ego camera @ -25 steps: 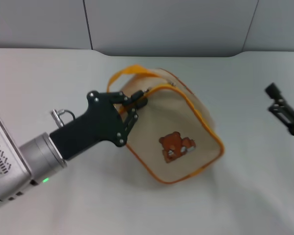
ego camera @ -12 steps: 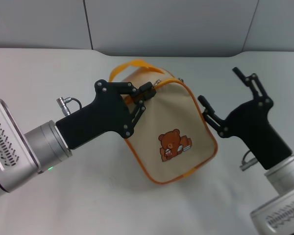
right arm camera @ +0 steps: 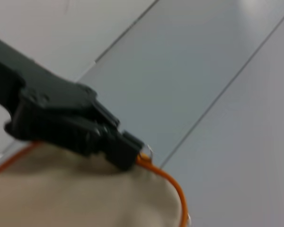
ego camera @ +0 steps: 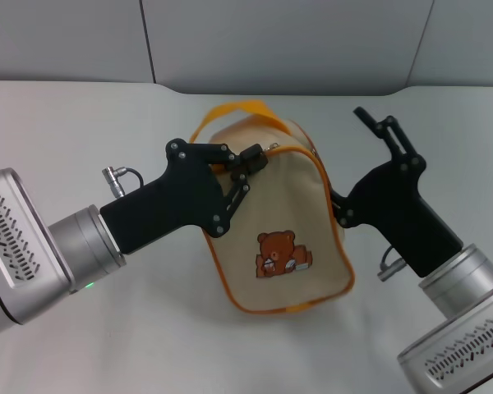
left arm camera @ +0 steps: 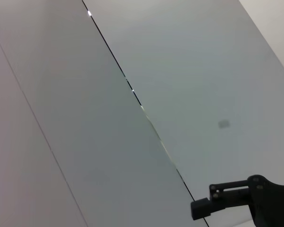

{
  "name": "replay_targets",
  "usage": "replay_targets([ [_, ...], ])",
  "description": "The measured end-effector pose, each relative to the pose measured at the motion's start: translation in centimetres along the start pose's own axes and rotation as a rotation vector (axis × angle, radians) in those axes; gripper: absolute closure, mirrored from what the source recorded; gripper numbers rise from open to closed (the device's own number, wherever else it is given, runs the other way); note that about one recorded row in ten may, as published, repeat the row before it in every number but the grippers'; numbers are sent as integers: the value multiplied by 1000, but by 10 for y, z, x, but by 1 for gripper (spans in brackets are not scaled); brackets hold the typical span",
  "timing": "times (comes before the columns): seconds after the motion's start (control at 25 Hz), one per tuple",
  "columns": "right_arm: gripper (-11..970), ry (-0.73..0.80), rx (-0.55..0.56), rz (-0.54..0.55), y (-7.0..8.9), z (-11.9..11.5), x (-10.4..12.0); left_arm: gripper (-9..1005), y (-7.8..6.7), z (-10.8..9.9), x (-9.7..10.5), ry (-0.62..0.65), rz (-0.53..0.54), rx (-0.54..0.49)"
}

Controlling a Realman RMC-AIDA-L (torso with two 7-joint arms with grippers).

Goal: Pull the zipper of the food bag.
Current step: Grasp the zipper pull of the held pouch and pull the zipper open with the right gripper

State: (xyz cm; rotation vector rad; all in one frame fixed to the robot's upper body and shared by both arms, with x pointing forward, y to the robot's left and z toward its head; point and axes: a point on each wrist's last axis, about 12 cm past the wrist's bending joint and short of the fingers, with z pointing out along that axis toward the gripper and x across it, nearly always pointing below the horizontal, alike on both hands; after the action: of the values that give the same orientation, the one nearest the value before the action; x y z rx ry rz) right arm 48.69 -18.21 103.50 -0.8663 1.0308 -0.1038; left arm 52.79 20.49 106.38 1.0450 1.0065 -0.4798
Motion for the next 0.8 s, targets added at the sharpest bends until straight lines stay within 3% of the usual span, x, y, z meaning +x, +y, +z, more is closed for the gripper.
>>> replay_targets([
  [0.6,207,-10,-8,6,7,-2,-7,945,-1,3,0,1,-1,17],
  [0.8,444,-9,-7,-31,9,-4,-7,946,0,3,1,5,-5,16],
])
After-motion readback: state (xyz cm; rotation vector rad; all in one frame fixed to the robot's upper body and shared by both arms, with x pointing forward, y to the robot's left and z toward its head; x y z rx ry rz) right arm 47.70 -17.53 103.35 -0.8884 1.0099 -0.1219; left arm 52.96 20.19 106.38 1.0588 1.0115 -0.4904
